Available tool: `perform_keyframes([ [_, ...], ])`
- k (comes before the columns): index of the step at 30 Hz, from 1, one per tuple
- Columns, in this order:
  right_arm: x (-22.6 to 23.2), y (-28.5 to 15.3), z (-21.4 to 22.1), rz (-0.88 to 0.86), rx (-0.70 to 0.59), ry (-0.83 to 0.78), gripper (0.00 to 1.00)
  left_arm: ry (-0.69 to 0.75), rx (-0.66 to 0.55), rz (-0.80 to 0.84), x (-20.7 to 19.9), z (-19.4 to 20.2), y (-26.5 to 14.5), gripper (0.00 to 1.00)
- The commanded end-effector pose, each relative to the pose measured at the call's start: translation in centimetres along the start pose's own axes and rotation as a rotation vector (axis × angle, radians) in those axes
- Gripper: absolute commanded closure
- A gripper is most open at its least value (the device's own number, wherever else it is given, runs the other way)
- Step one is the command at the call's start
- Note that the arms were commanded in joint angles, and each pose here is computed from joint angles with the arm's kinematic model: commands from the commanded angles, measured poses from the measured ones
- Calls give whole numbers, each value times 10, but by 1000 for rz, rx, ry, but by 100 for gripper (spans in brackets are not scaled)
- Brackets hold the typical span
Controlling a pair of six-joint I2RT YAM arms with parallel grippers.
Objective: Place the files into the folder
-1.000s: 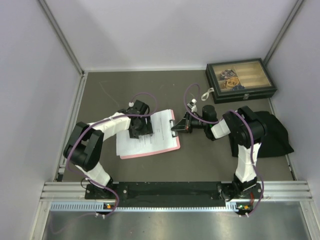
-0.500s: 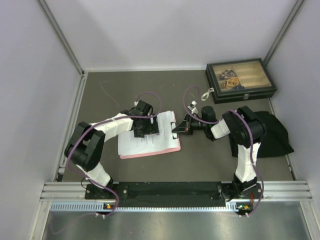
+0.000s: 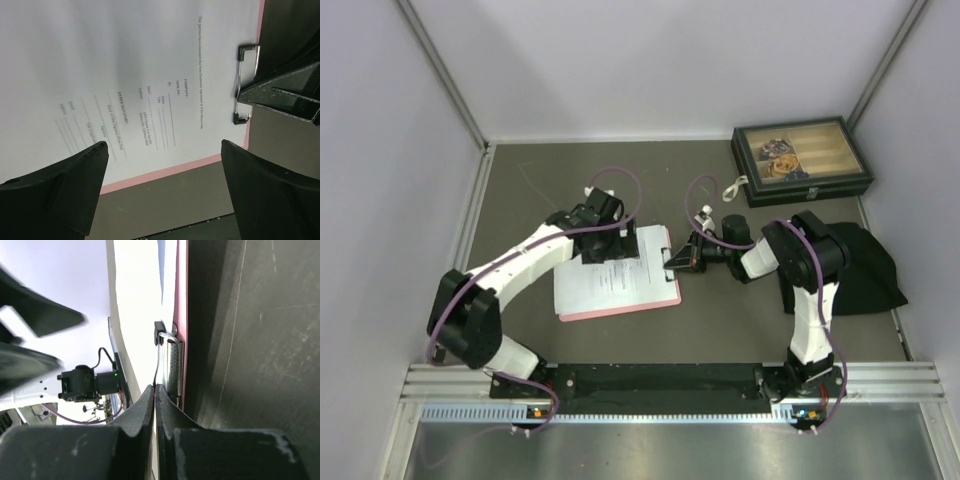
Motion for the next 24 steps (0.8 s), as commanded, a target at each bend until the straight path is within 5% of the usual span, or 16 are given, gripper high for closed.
perform_keyframes([
  [1, 6, -1, -6, -57, -9, -81, 100, -22, -161, -166, 25, -18, -39, 2],
  [10, 7, -1, -7, -66, -7, -84, 100, -319, -213, -303, 116, -19, -55, 2],
  [15, 9, -1, -9, -73, -7, -87, 100, -329, -235, -318, 128, -20, -50, 2],
  [24, 12, -1, -9, -88, -8, -92, 100, -387, -103, -239, 138, -28, -7, 2],
])
Point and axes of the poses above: each gripper's point midway between its finger pads, its own y axis out along the fingers, its own x axis along the line the jaws close on, z = x × y, the point moved 9 cm from there along -y, back along the fingers, and after that the axes turned 12 degrees about -y, right-handed, at the moved point
